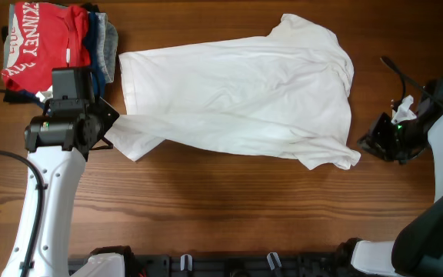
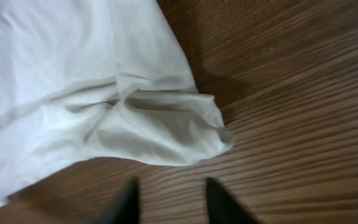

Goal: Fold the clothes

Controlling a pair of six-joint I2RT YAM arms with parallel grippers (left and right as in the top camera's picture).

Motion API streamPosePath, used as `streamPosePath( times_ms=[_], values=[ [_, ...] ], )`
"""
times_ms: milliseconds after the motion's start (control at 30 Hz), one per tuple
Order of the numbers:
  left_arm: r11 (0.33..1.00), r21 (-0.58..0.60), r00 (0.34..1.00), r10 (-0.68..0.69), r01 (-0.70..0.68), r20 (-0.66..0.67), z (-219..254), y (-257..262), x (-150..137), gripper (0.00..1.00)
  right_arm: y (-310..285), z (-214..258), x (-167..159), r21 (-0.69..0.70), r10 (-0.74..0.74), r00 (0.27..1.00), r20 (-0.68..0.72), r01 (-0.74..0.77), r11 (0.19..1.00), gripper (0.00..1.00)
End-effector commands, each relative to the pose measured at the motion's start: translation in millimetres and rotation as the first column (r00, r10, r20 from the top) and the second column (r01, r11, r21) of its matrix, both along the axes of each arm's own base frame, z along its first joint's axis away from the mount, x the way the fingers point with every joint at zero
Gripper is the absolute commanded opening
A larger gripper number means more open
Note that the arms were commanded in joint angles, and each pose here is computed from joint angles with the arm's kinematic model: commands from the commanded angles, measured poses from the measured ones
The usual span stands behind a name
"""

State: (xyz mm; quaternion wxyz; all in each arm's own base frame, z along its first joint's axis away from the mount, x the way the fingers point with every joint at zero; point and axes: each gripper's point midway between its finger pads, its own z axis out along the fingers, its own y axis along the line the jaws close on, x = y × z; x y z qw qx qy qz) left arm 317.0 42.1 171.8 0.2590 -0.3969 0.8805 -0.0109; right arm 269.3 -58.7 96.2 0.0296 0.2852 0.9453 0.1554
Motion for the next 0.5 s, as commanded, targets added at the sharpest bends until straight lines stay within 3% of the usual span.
streamPosePath(
  times_ms=[0,133,467],
  values=[
    [1.000,0.012,1.000,0.001,-0.001,0.027,9,3,1,0.04,-8,-15,-18,-0.072,-0.010,0.998,-0.061,0.006,0.997,0.51],
    [1.000,0.011,1.000,0.001,-0.001,0.027,9,3,1,0.04,-7,-30,-21,-0.074,-0.015,0.998,-0.063,0.011,0.997,0.57],
    [1.000,0.010,1.000,0.001,-0.001,0.014,5,3,1,0.04,-5,-46,-10,-0.054,-0.058,0.998,-0.003,0.058,0.997,0.57]
  ],
)
